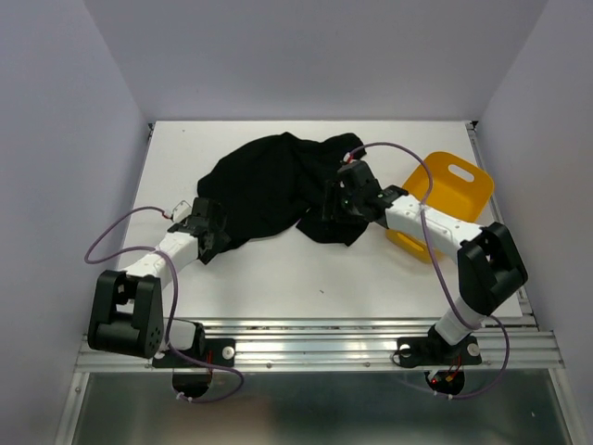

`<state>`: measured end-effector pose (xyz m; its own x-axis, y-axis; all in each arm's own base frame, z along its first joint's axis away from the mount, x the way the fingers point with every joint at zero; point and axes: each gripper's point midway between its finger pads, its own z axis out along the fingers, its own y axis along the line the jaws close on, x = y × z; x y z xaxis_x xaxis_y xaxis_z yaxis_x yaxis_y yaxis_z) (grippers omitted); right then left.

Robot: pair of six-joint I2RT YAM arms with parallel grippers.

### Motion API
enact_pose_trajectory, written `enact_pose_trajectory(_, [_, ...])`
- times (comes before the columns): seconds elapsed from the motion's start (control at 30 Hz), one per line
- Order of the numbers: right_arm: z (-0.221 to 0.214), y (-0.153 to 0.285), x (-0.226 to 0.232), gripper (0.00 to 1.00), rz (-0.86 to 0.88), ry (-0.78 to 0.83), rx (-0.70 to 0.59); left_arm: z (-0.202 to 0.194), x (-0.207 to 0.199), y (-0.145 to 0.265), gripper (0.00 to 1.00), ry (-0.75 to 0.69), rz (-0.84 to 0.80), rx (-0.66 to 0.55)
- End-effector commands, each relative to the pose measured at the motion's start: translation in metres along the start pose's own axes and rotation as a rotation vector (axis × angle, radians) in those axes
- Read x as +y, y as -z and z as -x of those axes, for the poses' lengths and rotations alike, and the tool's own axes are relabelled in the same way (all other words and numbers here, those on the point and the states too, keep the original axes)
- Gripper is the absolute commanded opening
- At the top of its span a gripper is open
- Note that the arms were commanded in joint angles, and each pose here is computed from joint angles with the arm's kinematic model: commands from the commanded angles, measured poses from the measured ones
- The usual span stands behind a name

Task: Roll the t-shirts
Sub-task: Flatten out the T-shirt at the center of the board.

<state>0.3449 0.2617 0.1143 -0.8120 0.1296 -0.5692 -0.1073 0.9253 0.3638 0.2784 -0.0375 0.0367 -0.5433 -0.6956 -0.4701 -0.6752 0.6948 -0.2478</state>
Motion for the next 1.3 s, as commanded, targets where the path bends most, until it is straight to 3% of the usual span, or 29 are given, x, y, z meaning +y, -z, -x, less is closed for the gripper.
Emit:
enact_pose_trajectory(0.0, [0.01,0.013,0.003,0.67,0.025,-0.026,-0.059,0.001,-0.003,-0.014,0.57,0.044,-0.005,-0.027])
enact_pose_trajectory(0.07, [0.005,0.013,-0.001,0.66,0.015,-0.03,-0.052,-0.003,-0.003,-0.02,0.56,0.041,0.0,-0.014])
enact_pose_trajectory(0.13, [0.004,0.011,-0.006,0.66,-0.007,-0.032,-0.054,-0.006,-0.004,-0.025,0.46,0.032,0.004,0.003])
enact_pose_trajectory(0.17, [0.0,0.01,-0.006,0.68,-0.018,-0.022,-0.049,-0.006,-0.005,-0.026,0.36,0.027,0.005,0.005])
enact_pose_trajectory(0.2, [-0.002,0.008,-0.016,0.69,-0.069,-0.016,-0.048,-0.005,-0.005,-0.027,0.12,0.021,0.014,0.007])
enact_pose_trajectory(0.23, [-0.005,0.007,-0.022,0.7,-0.099,-0.013,-0.036,-0.001,-0.006,-0.027,0.01,0.011,0.021,-0.004])
enact_pose_trajectory(0.57, [-0.031,-0.019,-0.028,0.73,-0.163,0.061,0.033,0.079,-0.036,0.027,0.0,-0.013,-0.053,-0.176])
enact_pose_trajectory(0.67, [-0.04,-0.039,-0.019,0.69,-0.135,0.078,0.071,0.089,-0.047,0.042,0.0,-0.015,-0.094,-0.188])
enact_pose_trajectory(0.7, [-0.038,-0.042,-0.015,0.65,-0.123,0.075,0.074,0.092,-0.052,0.047,0.0,-0.017,-0.115,-0.191])
enact_pose_trajectory(0.77, [-0.043,-0.048,-0.011,0.44,-0.12,0.087,0.086,0.092,-0.054,0.05,0.0,-0.018,-0.126,-0.188])
enact_pose_trajectory(0.8, [-0.041,-0.05,-0.011,0.18,-0.123,0.089,0.083,0.094,-0.055,0.052,0.0,-0.015,-0.131,-0.19])
enact_pose_trajectory(0.83, [-0.037,-0.048,-0.01,0.06,-0.124,0.088,0.071,0.095,-0.057,0.055,0.0,-0.018,-0.141,-0.191])
enact_pose_trajectory(0.87, [-0.028,-0.044,-0.005,0.01,-0.119,0.096,0.05,0.096,-0.057,0.056,0.0,-0.021,-0.144,-0.193])
enact_pose_trajectory(1.07, [0.067,0.032,0.026,0.01,-0.1,0.212,-0.205,0.136,-0.069,0.073,0.0,-0.031,-0.197,-0.244])
enact_pose_trajectory(1.1, [0.098,0.055,0.039,0.01,-0.074,0.207,-0.277,0.156,-0.073,0.084,0.0,-0.032,-0.207,-0.283])
enact_pose_trajectory(1.27, [0.148,0.117,0.056,0.01,-0.014,0.23,-0.392,0.203,-0.079,0.115,0.0,-0.031,-0.227,-0.368])
